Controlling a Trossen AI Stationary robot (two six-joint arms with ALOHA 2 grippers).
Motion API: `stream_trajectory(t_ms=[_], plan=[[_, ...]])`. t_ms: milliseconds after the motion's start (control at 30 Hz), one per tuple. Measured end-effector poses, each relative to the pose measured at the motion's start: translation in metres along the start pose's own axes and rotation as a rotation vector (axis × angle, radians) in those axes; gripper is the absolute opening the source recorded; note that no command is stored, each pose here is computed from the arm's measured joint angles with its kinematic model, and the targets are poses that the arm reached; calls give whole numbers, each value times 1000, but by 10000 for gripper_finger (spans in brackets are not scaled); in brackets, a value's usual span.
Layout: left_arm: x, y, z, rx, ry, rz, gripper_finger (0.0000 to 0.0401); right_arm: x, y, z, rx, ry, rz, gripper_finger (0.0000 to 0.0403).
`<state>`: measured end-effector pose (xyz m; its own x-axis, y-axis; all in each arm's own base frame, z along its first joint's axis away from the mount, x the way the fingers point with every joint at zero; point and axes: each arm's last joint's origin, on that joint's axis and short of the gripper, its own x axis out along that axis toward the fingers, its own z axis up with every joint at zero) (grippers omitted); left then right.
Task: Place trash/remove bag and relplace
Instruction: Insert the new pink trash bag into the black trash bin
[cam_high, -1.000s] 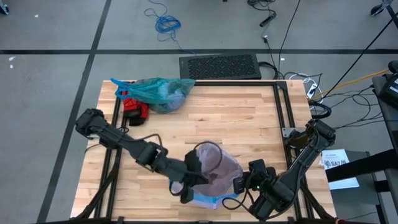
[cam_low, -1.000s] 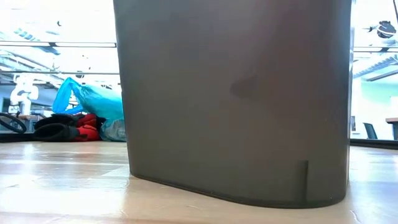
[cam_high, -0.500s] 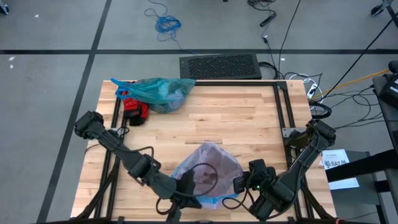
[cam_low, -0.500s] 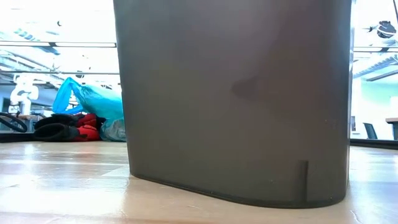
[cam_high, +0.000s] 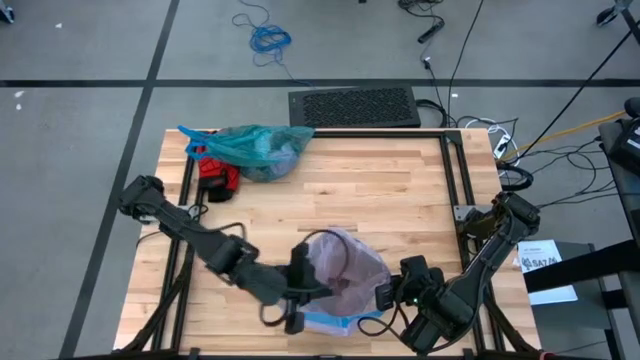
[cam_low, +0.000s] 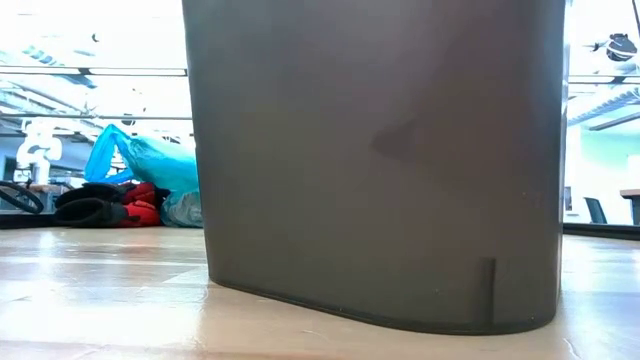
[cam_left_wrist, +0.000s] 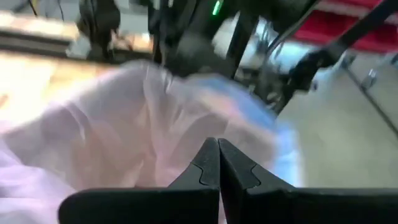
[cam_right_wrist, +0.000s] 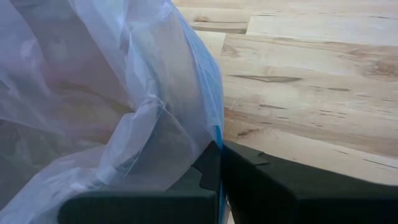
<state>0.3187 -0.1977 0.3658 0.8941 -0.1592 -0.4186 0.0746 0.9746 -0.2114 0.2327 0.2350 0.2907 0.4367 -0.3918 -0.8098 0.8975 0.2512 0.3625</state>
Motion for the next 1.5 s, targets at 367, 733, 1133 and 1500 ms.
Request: stream_trajectory(t_ms=[367, 733, 1133, 1500], plan=[[26, -10, -19, -15, 128, -184, 0, 0, 0, 0, 0, 0, 0, 0], [30, -33, -33, -19, 141, -248, 0, 0, 1, -1, 11, 10, 13, 0], [30, -37, -34, -21, 124, -263, 0, 20, 3, -23, -24, -15, -41, 0], [29, -40, -36, -16, 128, -270, 0, 38, 1, -39, -44, -49, -101, 0]])
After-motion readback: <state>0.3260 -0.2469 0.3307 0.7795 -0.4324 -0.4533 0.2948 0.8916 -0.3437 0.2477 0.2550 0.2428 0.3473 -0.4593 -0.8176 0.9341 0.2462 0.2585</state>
